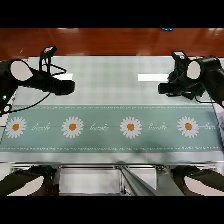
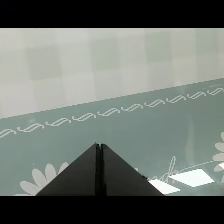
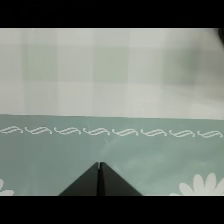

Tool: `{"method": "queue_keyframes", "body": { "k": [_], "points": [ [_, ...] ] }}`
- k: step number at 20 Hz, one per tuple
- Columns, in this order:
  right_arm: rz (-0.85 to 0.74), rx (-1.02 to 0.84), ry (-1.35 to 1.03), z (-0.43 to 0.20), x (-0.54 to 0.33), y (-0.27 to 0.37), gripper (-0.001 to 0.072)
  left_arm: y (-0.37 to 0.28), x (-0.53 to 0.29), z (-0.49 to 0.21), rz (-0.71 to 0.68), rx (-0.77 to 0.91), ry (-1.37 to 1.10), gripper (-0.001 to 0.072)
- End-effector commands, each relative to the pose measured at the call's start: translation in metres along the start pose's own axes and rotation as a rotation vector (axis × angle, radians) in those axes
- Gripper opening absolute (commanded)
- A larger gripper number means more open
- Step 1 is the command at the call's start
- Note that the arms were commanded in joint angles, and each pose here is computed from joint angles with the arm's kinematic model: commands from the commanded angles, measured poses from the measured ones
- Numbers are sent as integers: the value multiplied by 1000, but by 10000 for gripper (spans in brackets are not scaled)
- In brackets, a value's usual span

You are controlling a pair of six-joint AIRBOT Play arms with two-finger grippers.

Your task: Fold the shirts.

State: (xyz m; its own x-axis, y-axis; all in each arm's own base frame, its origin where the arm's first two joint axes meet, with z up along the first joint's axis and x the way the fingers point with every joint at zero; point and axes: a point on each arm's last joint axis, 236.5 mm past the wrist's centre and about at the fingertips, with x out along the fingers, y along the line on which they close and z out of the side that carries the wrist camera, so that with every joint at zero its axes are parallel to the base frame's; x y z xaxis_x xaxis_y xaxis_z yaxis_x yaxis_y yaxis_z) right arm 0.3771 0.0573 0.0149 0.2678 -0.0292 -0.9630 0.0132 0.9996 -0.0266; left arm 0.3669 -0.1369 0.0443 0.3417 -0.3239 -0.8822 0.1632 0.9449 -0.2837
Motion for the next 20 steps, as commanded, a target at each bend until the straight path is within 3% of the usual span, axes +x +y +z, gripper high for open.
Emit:
{"method": "queue_keyframes", "body": {
  "k": [1,17,20],
  "points": [
    [0,0,1,0,0,0,22,0,0,0,0,1,-1,18],
    [-1,-1,-1,0,0,0,22,0,0,7,0,1,-27,18],
    [13,-8,-129,31,-2,3,25,2,6,15,5,-2,-55,35]
  ]
}}
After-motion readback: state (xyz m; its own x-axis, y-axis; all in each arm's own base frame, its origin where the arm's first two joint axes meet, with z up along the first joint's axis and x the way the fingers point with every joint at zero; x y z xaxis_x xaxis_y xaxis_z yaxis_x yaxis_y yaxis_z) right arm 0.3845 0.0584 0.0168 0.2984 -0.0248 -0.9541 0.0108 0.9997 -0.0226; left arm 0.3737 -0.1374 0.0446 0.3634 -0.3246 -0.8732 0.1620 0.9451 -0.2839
